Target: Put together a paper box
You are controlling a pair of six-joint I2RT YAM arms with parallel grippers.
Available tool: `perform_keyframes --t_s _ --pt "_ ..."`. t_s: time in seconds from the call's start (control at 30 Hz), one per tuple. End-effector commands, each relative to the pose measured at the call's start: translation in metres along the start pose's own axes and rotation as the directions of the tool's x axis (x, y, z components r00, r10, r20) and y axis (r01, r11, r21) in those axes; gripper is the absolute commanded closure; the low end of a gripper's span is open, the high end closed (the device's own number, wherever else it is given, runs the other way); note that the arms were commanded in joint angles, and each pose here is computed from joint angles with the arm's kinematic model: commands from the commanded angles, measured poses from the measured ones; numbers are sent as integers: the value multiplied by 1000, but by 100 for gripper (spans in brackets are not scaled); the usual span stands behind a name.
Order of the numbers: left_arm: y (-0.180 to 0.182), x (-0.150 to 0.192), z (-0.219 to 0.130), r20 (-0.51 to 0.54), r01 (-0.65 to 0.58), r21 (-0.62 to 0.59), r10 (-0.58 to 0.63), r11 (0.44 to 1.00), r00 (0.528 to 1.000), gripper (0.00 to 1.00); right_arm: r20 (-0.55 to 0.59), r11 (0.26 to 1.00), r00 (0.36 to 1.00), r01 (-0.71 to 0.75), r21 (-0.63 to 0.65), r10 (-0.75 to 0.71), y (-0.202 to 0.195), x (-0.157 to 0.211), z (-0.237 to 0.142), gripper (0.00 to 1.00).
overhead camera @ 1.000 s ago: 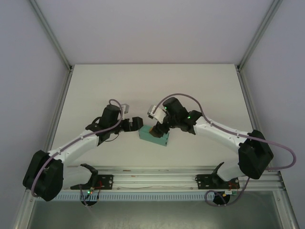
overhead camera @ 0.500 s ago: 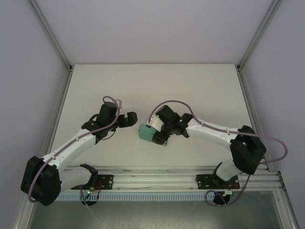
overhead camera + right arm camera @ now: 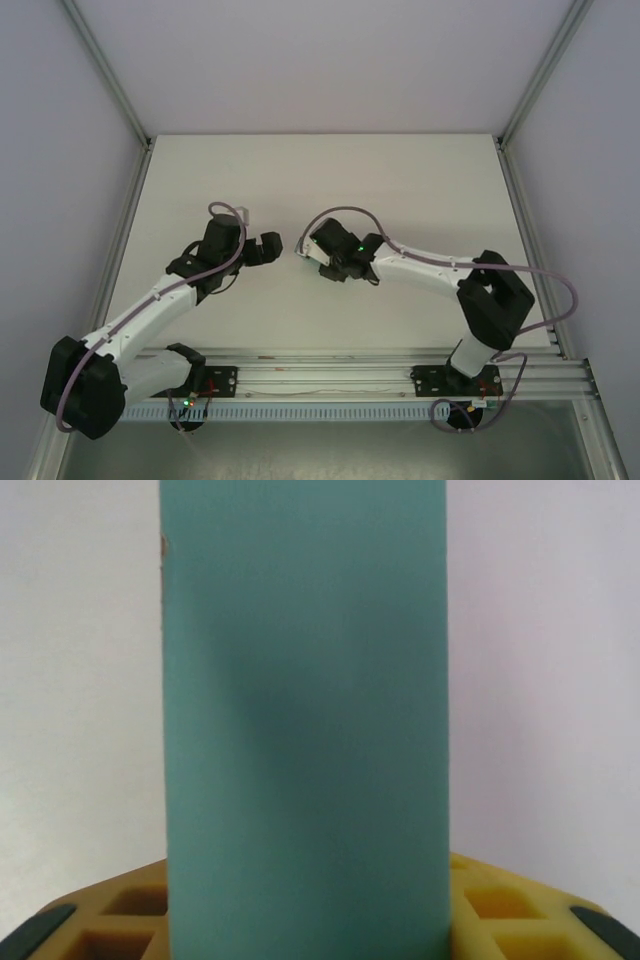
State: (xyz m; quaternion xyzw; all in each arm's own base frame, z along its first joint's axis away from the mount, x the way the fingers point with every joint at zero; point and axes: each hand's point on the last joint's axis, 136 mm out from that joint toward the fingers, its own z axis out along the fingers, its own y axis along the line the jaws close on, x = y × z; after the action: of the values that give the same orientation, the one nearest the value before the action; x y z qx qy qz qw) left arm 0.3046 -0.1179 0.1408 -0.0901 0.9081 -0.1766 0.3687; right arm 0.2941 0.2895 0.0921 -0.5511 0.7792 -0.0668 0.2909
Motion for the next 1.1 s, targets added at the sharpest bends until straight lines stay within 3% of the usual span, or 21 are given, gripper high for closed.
perform_keyframes --t_s 0.0,0.1,0.3,0.4,0.57,0.7,0.77,0.93,1.0,1.07 --pt "13 3 -3 12 5 -45 -5 999 1000 0 -103 958 986 152 243 -131 -38 2 17 56" --pt "15 4 -4 16 10 -50 -9 999 1000 0 -157 910 965 250 330 -208 -49 -1 34 54" --pt "16 4 -7 25 16 -46 -15 999 1000 0 -175 889 948 312 336 -266 -48 -3 49 37" --pt "16 4 -8 28 18 -46 -17 999 999 0 -156 911 948 310 271 -276 -36 0 46 23" --pt "15 2 -8 35 12 -42 -11 999 999 0 -78 962 961 269 47 -265 -1 7 22 0" --pt "12 -2 -6 41 15 -35 -13 999 999 0 -35 969 970 238 -67 -240 15 10 -2 0" --pt "11 -6 -6 46 11 -37 -10 999 999 0 -10 977 978 207 -47 -208 10 8 -11 0" --pt "4 -15 -4 63 -12 -18 13 1000 998 0 113 1000 994 4 13 -5 -19 5 -35 0" --pt "16 -24 -9 82 -22 -99 31 995 996 0 153 982 975 -171 74 158 -47 10 -46 0" --pt "40 -38 -18 160 8 -213 27 977 987 0 218 907 906 -398 138 364 -81 22 -60 0"
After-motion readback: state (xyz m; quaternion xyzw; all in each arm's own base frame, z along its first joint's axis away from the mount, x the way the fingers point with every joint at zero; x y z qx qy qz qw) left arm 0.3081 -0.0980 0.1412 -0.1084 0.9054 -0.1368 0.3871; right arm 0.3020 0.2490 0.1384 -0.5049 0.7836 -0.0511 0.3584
